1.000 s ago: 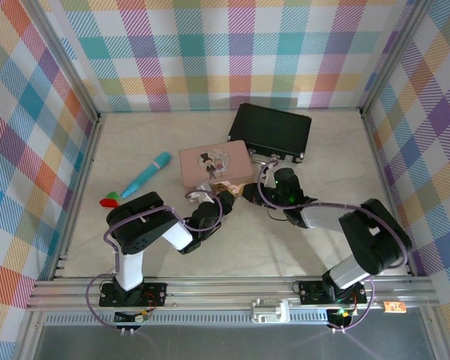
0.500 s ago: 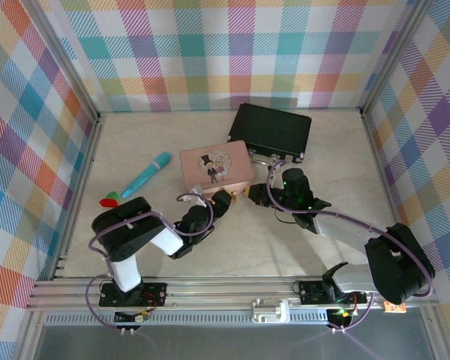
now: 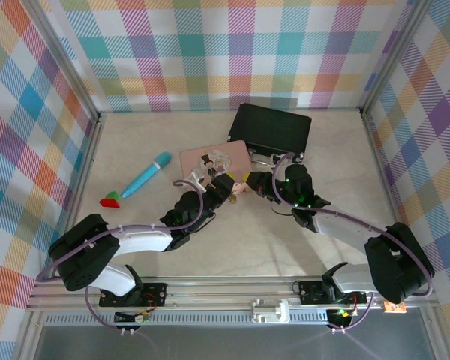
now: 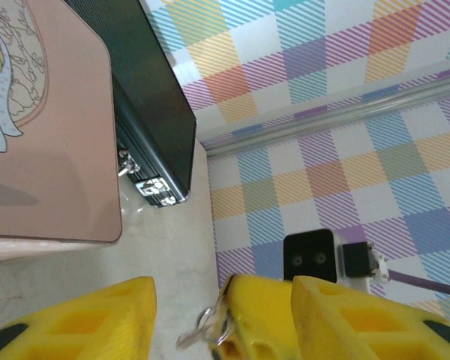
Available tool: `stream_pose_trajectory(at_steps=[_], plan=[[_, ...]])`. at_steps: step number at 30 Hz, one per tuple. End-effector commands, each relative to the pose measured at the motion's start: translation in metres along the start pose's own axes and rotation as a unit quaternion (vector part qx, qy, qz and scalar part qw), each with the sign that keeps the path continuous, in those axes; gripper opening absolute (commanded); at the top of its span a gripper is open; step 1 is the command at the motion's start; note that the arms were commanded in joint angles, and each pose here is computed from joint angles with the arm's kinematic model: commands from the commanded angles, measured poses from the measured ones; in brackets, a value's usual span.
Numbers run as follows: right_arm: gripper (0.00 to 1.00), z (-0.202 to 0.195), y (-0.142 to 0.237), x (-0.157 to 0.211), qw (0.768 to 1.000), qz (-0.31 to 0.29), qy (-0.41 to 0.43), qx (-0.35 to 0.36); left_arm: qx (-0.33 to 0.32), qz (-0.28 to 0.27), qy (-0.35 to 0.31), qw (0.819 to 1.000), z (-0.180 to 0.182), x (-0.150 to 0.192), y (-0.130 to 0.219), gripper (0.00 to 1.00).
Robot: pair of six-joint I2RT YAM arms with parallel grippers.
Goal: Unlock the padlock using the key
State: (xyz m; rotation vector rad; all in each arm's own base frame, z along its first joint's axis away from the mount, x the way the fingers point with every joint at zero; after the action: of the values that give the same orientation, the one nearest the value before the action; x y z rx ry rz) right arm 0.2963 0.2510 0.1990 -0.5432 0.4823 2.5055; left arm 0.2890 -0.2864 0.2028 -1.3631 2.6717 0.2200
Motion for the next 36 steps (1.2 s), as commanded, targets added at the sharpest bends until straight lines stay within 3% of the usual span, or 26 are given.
stream_pose_trajectory(at_steps=[1, 20, 26, 28, 30, 33, 36], plan=[[0.00, 0.014, -0.002, -0.014, 0.998, -0.042, -0.031, -0.044, -0.014, 0.014, 0.017, 1.000, 0.004, 0.005, -0.009, 0.50], [0.00, 0.006, -0.008, -0.009, 0.997, -0.039, -0.048, -0.044, 0.025, -0.018, 0.045, 0.999, -0.005, -0.006, -0.027, 0.36], [0.00, 0.006, -0.008, -0.009, 0.997, -0.039, -0.047, -0.045, 0.028, -0.022, 0.046, 0.998, -0.004, -0.008, -0.029, 0.13], [0.00, 0.008, -0.007, -0.009, 0.997, -0.038, -0.039, -0.047, 0.027, -0.021, 0.045, 0.998, -0.003, -0.009, -0.030, 0.01], [0.01, 0.013, -0.003, -0.011, 0.998, -0.039, -0.017, -0.052, 0.028, -0.022, 0.040, 0.999, -0.002, -0.012, -0.030, 0.00], [0.22, 0.023, 0.008, -0.018, 0.997, -0.023, 0.038, -0.057, 0.041, -0.006, 0.006, 0.999, -0.008, -0.018, -0.029, 0.00], [0.33, 0.031, 0.023, -0.019, 0.994, 0.020, 0.097, -0.056, 0.056, 0.035, -0.034, 0.997, -0.016, -0.021, -0.030, 0.00]])
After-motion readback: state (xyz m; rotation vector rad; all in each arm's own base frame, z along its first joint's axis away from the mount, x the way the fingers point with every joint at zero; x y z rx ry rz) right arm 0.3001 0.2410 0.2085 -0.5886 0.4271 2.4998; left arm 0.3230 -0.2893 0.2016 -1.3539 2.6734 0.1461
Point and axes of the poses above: each hand's point on the last joint's axis, 136 mm out from that joint toward the fingers, its own y axis back along the fingers, its own z axis along the line the jaws close on, x = y × z, the point moved 2 cm from there along y, back along the fingers, and after that the axes turned 7 degrees about y, right-handed, at the moved point
